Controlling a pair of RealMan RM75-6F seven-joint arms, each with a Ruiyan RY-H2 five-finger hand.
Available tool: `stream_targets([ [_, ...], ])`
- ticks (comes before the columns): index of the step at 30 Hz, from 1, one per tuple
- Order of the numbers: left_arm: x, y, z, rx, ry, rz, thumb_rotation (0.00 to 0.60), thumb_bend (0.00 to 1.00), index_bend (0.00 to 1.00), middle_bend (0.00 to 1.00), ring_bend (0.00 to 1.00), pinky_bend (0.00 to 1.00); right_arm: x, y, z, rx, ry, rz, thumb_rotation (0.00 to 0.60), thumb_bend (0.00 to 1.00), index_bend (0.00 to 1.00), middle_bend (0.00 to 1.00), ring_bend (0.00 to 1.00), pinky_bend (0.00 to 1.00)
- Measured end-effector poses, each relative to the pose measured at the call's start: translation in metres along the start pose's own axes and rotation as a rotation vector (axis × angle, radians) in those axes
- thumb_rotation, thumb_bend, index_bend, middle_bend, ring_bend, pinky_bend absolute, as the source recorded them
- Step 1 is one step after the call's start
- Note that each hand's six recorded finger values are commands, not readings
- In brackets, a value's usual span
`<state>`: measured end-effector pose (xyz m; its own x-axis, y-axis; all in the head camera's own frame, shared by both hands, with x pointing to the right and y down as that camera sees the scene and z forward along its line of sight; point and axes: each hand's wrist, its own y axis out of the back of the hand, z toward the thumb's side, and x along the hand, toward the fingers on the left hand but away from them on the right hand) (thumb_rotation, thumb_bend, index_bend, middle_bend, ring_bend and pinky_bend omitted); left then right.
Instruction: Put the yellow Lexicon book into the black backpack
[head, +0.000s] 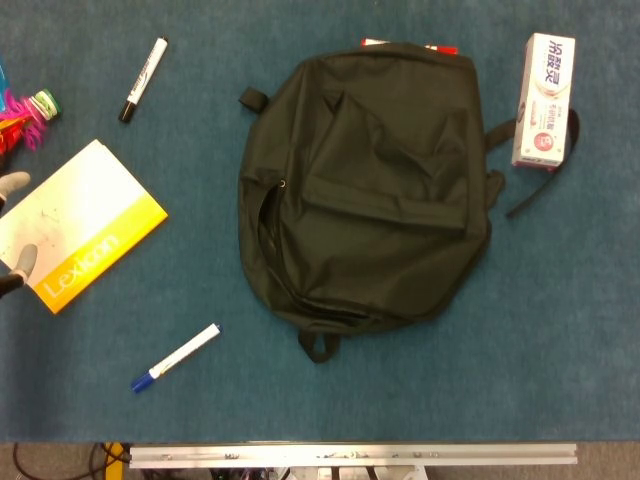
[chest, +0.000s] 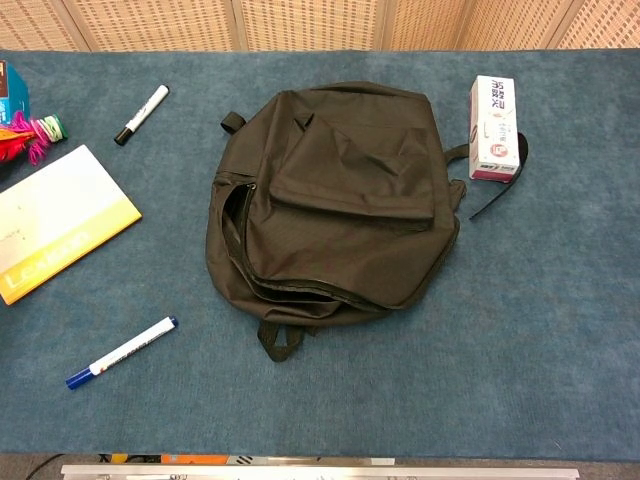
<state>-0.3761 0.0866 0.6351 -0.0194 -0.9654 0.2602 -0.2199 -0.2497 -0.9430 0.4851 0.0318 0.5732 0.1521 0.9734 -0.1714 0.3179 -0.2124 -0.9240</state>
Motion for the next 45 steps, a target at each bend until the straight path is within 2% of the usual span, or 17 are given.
stream_targets([
  [8, 0.000, -0.006, 0.009, 0.011, -0.039, -0.034, 0.600, 0.27, 0.22, 0.11, 0.08, 0.10, -0.004, 0.001, -0.002, -0.005, -0.005, -0.005, 0.600, 0.09, 0.28, 0.36, 0.29, 0.38],
  [21, 0.001, -0.036, 0.033, 0.041, -0.148, -0.175, 0.600, 0.27, 0.22, 0.11, 0.08, 0.10, -0.012, 0.001, 0.002, -0.005, 0.001, 0.005, 0.600, 0.09, 0.28, 0.36, 0.29, 0.38],
  [37, 0.003, -0.071, 0.015, 0.100, -0.074, -0.323, 0.600, 0.27, 0.19, 0.11, 0.08, 0.10, -0.011, 0.000, 0.006, -0.004, 0.014, 0.010, 0.600, 0.09, 0.28, 0.36, 0.29, 0.38],
  [45, 0.002, -0.091, 0.013, 0.122, -0.076, -0.404, 0.600, 0.24, 0.10, 0.10, 0.08, 0.10, -0.011, -0.002, 0.006, -0.004, 0.018, 0.019, 0.600, 0.09, 0.28, 0.36, 0.29, 0.38],
])
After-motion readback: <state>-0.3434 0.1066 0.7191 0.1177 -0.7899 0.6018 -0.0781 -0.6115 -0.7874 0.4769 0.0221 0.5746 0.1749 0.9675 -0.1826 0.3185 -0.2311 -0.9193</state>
